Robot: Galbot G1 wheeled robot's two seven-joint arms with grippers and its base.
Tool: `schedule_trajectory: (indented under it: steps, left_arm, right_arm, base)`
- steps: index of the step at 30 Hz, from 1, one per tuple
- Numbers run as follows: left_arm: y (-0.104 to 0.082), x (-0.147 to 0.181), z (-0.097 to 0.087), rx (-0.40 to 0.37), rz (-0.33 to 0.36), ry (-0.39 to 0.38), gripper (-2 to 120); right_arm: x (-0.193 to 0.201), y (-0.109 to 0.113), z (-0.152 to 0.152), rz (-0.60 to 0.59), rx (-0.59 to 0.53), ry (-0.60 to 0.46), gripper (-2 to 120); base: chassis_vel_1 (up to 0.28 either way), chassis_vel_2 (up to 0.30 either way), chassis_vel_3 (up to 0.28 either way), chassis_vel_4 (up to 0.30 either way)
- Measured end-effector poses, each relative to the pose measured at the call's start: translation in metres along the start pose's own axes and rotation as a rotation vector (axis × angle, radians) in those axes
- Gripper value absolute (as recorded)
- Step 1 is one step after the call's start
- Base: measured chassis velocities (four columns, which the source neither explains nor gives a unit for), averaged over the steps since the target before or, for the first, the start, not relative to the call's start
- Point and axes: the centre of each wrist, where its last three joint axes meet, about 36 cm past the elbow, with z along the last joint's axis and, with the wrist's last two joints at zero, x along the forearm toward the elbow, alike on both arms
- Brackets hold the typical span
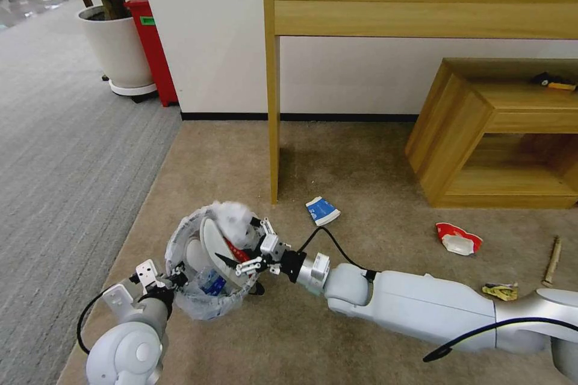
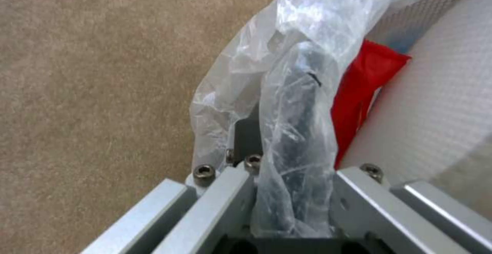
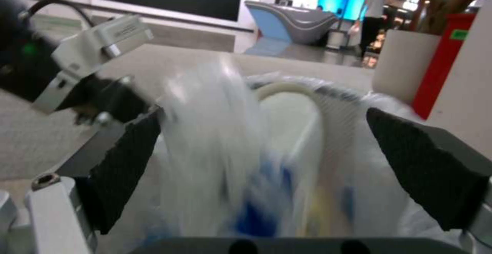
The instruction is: Pick up the trash bin and place the garbage on the floor into it.
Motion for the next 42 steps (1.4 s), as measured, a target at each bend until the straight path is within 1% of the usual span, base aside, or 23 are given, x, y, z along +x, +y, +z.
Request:
schedule_trajectory:
  steps: [4, 9, 17, 19, 20, 22, 23, 24, 26, 27, 28, 30, 31, 32, 33, 34, 35, 36, 37, 38, 40, 41, 42]
  left_arm:
    - [-0.001, -0.002, 0.003, 0.003, 0.003, 0.002, 0]
    - [0.0, -0.005, 0.005, 0.002, 0.0, 0.006, 0]
    - [0.001, -0.01, 0.009, -0.001, -0.004, 0.015, 0]
    - [0.002, -0.011, 0.009, -0.004, -0.006, 0.015, 0]
    - [0.002, -0.011, 0.009, -0.004, -0.006, 0.015, 0]
    - [0.004, -0.011, 0.009, -0.009, -0.012, 0.015, 0]
    - [0.006, -0.011, 0.008, -0.012, -0.016, 0.014, 0]
    - [0.006, -0.011, 0.008, -0.012, -0.016, 0.014, 0]
    - [0.009, -0.01, 0.006, -0.017, -0.024, 0.009, 0]
    - [0.011, -0.008, 0.004, -0.021, -0.029, 0.002, 0]
    - [0.011, -0.008, 0.004, -0.021, -0.029, 0.002, 0]
    - [0.013, -0.006, 0.001, -0.025, -0.03, -0.008, 0]
    - [0.013, -0.006, 0.001, -0.025, -0.03, -0.008, 0]
    - [0.015, -0.005, -0.001, -0.028, -0.031, -0.013, 0]
    - [0.015, -0.005, -0.001, -0.029, -0.031, -0.013, 0]
    - [0.015, -0.005, -0.001, -0.029, -0.031, -0.013, 0]
    - [0.015, -0.004, -0.002, -0.03, -0.031, -0.016, 0]
    - [0.015, -0.004, -0.002, -0.031, -0.031, -0.016, 0]
    - [0.016, -0.003, -0.002, -0.031, -0.031, -0.018, 0]
    - [0.016, -0.003, -0.002, -0.031, -0.031, -0.018, 0]
    - [0.016, -0.002, -0.002, -0.03, -0.031, -0.019, 0]
    - [0.015, -0.001, -0.002, -0.031, -0.031, -0.021, 0]
    - [0.015, -0.001, -0.002, -0.031, -0.031, -0.021, 0]
  right_arm:
    - [0.002, 0.001, 0.003, -0.015, 0.006, 0.006, 100]
    - [-0.005, -0.006, 0.0, -0.006, 0.017, -0.011, 100]
    - [-0.012, -0.017, -0.009, 0.069, 0.01, -0.056, 100]
    - [-0.014, -0.024, -0.015, 0.122, 0.01, -0.074, 100]
    - [-0.014, -0.024, -0.015, 0.122, 0.01, -0.074, 100]
    - [-0.013, -0.035, -0.021, 0.2, 0.015, -0.084, 100]
    - [-0.01, -0.045, -0.024, 0.259, 0.02, -0.092, 100]
    - [-0.01, -0.045, -0.024, 0.259, 0.02, -0.092, 100]
    - [-0.003, -0.058, -0.026, 0.336, 0.029, -0.092, 100]
    - [0.005, -0.069, -0.026, 0.405, 0.038, -0.092, 100]
    - [0.005, -0.069, -0.026, 0.405, 0.038, -0.092, 100]
    - [0.019, -0.082, -0.028, 0.524, 0.051, -0.083, 100]
    - [0.019, -0.082, -0.028, 0.524, 0.051, -0.083, 100]
    - [0.031, -0.09, -0.029, 0.608, 0.056, -0.062, 100]
    - [0.037, -0.094, -0.029, 0.651, 0.055, -0.053, 100]
    - [0.037, -0.094, -0.029, 0.651, 0.055, -0.053, 100]
    - [0.053, -0.099, -0.029, 0.74, 0.049, -0.027, 100]
    - [0.055, -0.099, -0.029, 0.753, 0.047, -0.022, 100]
    - [0.07, -0.103, -0.027, 0.808, 0.044, -0.008, 100]
    - [0.07, -0.103, -0.027, 0.808, 0.044, -0.008, 100]
    - [0.09, -0.105, -0.02, 0.856, 0.045, 0.013, 100]
    - [0.113, -0.103, -0.014, 0.897, 0.042, 0.043, 100]
    - [0.113, -0.103, -0.014, 0.897, 0.042, 0.043, 100]
  base:
    - [0.0, 0.0, 0.0, 0.0]
    - [0.0, 0.0, 0.0, 0.0]
    - [0.0, 0.0, 0.0, 0.0]
    - [0.0, 0.0, 0.0, 0.0]
    - [0.0, 0.0, 0.0, 0.0]
    - [0.0, 0.0, 0.0, 0.0]
    - [0.0, 0.0, 0.0, 0.0]
    - [0.0, 0.0, 0.0, 0.0]
    - [0.0, 0.0, 0.0, 0.0]
    - [0.0, 0.0, 0.0, 0.0]
    - [0.0, 0.0, 0.0, 0.0]
    - [0.0, 0.0, 0.0, 0.0]
    - [0.0, 0.0, 0.0, 0.0]
    - [0.0, 0.0, 0.0, 0.0]
    - [0.0, 0.0, 0.0, 0.0]
    - [0.0, 0.0, 0.0, 0.0]
    - [0.0, 0.0, 0.0, 0.0]
    - [0.0, 0.0, 0.0, 0.0]
    - [0.0, 0.0, 0.0, 0.0]
    - [0.0, 0.0, 0.0, 0.0]
    - [0.0, 0.0, 0.0, 0.0]
    - [0.0, 0.0, 0.0, 0.0]
    - [0.0, 0.0, 0.0, 0.0]
